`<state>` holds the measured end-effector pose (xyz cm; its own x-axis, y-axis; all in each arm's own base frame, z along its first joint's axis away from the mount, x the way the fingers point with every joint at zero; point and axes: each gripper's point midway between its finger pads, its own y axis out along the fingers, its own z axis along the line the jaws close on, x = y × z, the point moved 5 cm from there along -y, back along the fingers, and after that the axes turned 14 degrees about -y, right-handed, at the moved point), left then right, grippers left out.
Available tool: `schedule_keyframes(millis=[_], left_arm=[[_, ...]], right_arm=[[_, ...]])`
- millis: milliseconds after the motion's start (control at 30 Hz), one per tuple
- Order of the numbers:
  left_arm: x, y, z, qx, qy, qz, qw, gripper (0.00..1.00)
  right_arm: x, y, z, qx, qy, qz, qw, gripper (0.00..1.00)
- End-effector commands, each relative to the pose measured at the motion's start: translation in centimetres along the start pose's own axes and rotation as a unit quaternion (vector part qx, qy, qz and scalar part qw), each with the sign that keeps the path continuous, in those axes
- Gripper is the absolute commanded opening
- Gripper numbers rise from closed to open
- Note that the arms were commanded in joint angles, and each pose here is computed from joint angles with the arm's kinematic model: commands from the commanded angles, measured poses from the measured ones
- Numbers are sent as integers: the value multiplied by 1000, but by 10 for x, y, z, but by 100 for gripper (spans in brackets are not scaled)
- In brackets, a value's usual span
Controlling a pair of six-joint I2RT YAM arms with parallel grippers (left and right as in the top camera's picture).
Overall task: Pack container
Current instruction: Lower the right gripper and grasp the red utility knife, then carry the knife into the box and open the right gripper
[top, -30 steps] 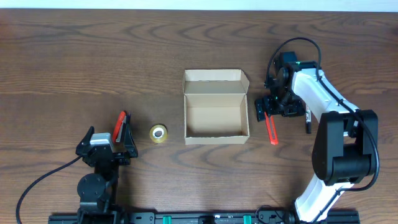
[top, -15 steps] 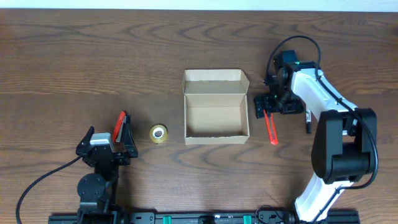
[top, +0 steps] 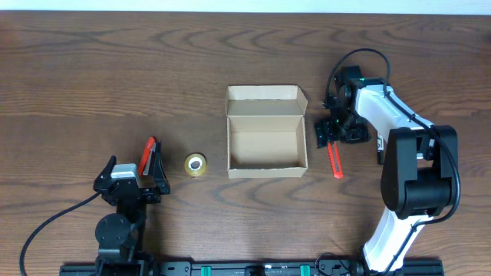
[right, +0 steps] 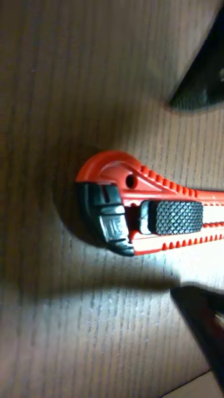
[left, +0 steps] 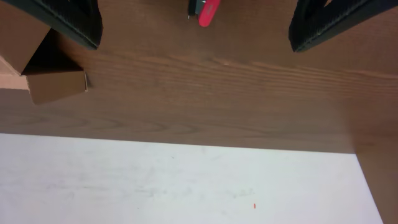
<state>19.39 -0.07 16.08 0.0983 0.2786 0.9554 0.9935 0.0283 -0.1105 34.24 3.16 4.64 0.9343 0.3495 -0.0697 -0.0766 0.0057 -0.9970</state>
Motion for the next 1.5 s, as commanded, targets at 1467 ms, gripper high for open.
schedule_keyframes(millis=[1467], left_arm=[[-16,2,3,3,2,23,1000,95]], right_arm=[[6,-197,104,34,-281,-275,919,1]])
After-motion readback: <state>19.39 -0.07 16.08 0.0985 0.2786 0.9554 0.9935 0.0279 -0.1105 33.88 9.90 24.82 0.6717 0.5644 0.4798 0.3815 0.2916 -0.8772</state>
